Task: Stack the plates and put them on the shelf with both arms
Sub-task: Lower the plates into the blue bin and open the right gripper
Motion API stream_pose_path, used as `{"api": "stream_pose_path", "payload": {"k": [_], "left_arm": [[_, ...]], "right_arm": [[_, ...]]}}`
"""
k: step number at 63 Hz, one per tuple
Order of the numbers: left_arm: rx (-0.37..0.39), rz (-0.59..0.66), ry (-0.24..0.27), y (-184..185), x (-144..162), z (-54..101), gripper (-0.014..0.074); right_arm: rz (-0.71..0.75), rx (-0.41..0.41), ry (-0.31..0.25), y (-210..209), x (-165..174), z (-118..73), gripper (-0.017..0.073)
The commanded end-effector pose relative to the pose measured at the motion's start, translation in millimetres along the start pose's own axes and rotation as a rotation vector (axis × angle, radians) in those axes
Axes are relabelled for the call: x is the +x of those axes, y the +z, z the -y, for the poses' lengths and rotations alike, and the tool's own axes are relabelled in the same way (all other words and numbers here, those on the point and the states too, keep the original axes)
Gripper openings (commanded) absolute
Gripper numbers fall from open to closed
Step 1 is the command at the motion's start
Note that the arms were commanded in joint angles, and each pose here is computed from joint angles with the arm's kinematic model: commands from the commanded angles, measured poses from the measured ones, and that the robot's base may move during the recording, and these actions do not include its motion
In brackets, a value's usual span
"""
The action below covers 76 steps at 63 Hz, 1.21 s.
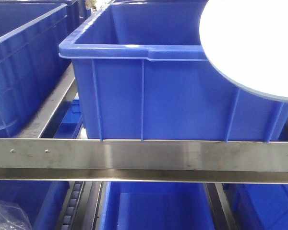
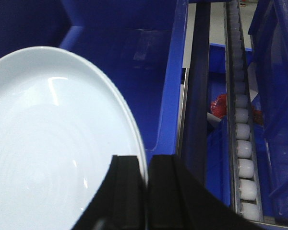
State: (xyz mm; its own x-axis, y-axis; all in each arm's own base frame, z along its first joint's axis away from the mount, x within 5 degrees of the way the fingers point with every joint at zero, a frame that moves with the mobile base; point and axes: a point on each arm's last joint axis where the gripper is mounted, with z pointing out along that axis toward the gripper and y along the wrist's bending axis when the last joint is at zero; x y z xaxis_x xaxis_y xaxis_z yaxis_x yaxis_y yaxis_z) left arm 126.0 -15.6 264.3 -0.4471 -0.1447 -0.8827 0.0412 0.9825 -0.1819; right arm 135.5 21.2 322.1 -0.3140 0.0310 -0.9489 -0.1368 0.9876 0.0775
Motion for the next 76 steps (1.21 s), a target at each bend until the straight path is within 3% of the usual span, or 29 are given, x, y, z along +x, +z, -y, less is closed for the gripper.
{"api": "stream_pose_path", "payload": {"k": [1, 48, 62, 76], "left_arm": [[0.023, 0.102, -0.006, -3, -16, 3.8, 0.0088], [0.023, 0.102, -0.006, -3, -16, 3.8, 0.0088], [0.023, 0.102, -0.006, -3, -16, 3.8, 0.0088], [0.023, 0.102, -0.006, -3, -16, 3.8, 0.0088]], "right_arm": [[0.136, 0.002, -0.003, -5, -20, -0.1, 0.0048], [0.186, -0.001, 0.003, -5, -25, -0.5, 0.0048], [0.204, -0.011, 0.041, 15, -59, -2.9, 0.0048], [0.194, -0.018, 0.084, 67, -106, -5.5, 0.0048]]}}
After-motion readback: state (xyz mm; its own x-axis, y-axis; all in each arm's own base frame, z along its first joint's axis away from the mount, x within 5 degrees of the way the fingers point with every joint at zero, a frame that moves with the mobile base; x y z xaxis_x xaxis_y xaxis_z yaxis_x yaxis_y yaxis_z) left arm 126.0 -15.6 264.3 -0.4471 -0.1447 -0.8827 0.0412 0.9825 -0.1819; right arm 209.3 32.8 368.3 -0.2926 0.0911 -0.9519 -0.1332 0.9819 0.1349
